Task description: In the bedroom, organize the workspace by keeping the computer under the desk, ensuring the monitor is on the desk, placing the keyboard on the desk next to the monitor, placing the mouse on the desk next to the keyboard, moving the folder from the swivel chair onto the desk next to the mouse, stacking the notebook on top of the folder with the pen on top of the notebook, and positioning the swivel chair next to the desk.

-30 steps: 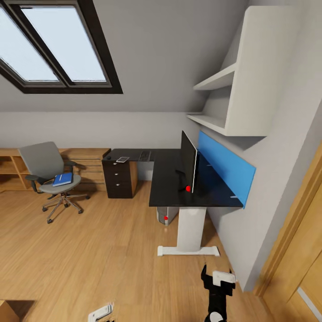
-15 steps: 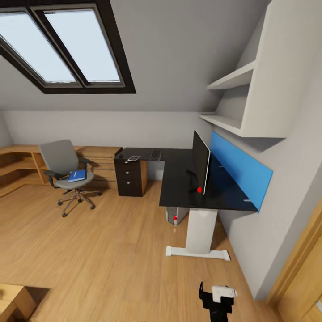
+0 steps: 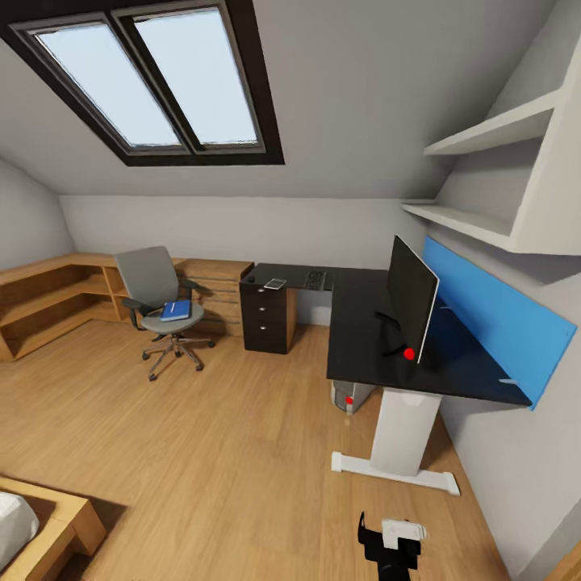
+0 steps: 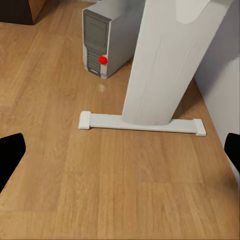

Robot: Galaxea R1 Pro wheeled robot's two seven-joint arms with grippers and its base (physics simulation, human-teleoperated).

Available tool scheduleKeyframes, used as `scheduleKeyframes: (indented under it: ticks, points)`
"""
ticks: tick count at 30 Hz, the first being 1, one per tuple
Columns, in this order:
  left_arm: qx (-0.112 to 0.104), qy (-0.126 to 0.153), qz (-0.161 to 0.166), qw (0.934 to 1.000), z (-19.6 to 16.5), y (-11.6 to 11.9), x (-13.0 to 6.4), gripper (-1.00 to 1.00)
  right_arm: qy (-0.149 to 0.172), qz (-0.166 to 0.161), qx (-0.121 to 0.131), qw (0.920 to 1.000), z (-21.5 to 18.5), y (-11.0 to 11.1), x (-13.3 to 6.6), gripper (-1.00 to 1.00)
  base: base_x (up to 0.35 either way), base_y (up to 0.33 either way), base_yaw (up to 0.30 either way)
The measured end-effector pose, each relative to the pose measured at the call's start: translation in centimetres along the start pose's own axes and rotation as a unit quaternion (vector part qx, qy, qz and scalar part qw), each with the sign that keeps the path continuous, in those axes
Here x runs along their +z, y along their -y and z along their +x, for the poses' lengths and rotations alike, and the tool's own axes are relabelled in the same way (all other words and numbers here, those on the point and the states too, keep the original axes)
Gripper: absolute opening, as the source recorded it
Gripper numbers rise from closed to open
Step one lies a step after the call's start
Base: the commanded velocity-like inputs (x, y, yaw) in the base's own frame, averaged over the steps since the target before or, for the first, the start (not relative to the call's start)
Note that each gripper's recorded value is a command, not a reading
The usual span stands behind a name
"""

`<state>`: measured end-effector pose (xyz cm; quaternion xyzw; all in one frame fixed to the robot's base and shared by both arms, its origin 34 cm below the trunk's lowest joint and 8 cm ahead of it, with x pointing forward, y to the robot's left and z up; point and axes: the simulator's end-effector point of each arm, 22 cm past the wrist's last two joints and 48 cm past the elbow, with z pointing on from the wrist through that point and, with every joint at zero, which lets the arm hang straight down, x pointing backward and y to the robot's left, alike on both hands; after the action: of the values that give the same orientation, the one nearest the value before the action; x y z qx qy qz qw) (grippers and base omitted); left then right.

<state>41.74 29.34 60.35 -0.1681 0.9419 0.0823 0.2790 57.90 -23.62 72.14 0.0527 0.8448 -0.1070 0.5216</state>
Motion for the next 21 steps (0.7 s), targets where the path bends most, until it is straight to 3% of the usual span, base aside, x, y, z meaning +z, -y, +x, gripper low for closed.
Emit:
scheduleKeyframes:
  ticks: [7, 8, 11, 21]
  points:
    - [0.0, -0.004, -0.001, 1.0, 0.3, -0.1, 0.1, 1.0, -0.005, -0.01, -0.004, 0.9999, 0.5, -0.4, -0.1, 1.0, 0.246, 0.226, 0.139]
    - [0.0, -0.004, -0.001, 1.0, 0.4, -0.1, 0.0, 1.0, -0.012, -0.032, -0.01, 0.9994, 1.3, -1.2, -0.3, 1.0, 0.259, 0.227, 0.018]
    - [-0.001, -0.004, -0.001, 1.0, 0.4, 0.0, 0.0, 1.0, -0.018, -0.056, -0.013, 0.9982, 1.8, -2.1, -0.6, 1.0, 0.261, 0.227, 0.008]
    - [-0.002, -0.005, -0.001, 1.0, 0.4, 0.0, 0.0, 1.0, -0.019, -0.07, -0.013, 0.9972, 1.9, -3.1, -0.9, 1.0, 0.263, 0.233, 0.001]
